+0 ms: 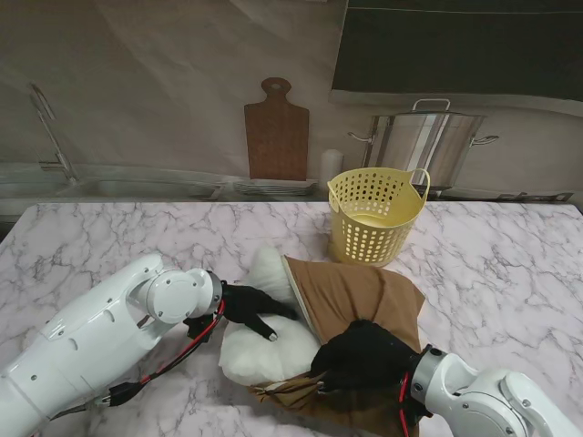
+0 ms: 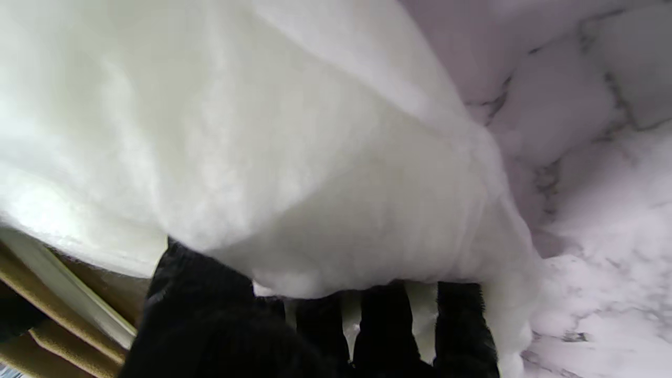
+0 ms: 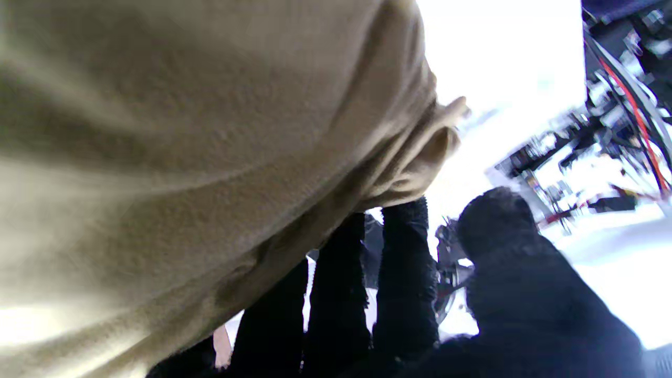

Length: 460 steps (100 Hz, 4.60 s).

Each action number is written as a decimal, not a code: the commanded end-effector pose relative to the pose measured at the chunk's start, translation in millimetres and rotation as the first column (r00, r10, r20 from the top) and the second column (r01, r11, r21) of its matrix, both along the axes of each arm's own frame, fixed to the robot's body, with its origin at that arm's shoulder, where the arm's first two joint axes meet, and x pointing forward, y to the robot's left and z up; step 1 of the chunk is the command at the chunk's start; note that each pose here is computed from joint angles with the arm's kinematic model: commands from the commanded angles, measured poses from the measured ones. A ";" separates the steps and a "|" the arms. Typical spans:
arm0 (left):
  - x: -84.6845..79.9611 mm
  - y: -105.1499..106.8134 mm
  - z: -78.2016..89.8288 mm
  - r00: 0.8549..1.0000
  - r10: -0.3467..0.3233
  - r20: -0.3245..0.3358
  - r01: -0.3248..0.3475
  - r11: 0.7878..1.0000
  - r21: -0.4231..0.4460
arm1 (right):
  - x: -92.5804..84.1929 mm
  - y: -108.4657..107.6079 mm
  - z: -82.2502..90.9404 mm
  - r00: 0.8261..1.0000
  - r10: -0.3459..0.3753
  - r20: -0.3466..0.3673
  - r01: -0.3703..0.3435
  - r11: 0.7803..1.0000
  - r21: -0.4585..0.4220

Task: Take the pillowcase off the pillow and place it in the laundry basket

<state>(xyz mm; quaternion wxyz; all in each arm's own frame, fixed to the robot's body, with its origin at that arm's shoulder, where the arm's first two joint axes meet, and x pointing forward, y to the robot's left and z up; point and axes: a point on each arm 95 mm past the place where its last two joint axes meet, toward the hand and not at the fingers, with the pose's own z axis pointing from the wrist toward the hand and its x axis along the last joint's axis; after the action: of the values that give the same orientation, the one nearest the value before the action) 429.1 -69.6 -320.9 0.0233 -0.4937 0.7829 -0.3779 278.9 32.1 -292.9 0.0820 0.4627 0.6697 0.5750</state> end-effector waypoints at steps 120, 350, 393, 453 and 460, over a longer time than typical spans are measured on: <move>-27.7 69.7 -12.2 0.996 0.070 0.062 -0.074 0.995 0.066 | 4.9 -24.2 -26.0 0.989 -0.148 0.019 0.148 0.962 -0.231; -53.7 35.4 -26.6 0.944 -0.234 0.233 0.252 0.967 -0.048 | 148.1 -2.3 33.4 0.969 -0.094 0.228 0.152 0.956 -0.251; -52.3 39.3 -31.7 0.962 -0.212 0.172 0.216 0.976 -0.008 | 148.9 -13.3 -2.0 0.984 -0.034 0.174 0.098 0.922 -0.374; -51.9 46.2 -32.4 0.977 -0.182 0.116 0.176 0.983 0.055 | 101.2 -89.4 -14.3 0.968 -0.167 0.187 0.239 0.840 -0.486; -51.8 46.9 -32.8 0.978 -0.176 0.111 0.171 0.984 0.059 | 94.6 -94.9 -14.7 0.965 -0.184 0.187 0.254 0.833 -0.491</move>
<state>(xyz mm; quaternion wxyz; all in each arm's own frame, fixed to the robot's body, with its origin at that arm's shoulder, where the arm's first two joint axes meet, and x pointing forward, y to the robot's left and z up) 385.7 -45.7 -324.0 0.0573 -0.3712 0.8125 -0.4458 380.8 -41.6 -292.2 0.3056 0.4376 0.7272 0.4317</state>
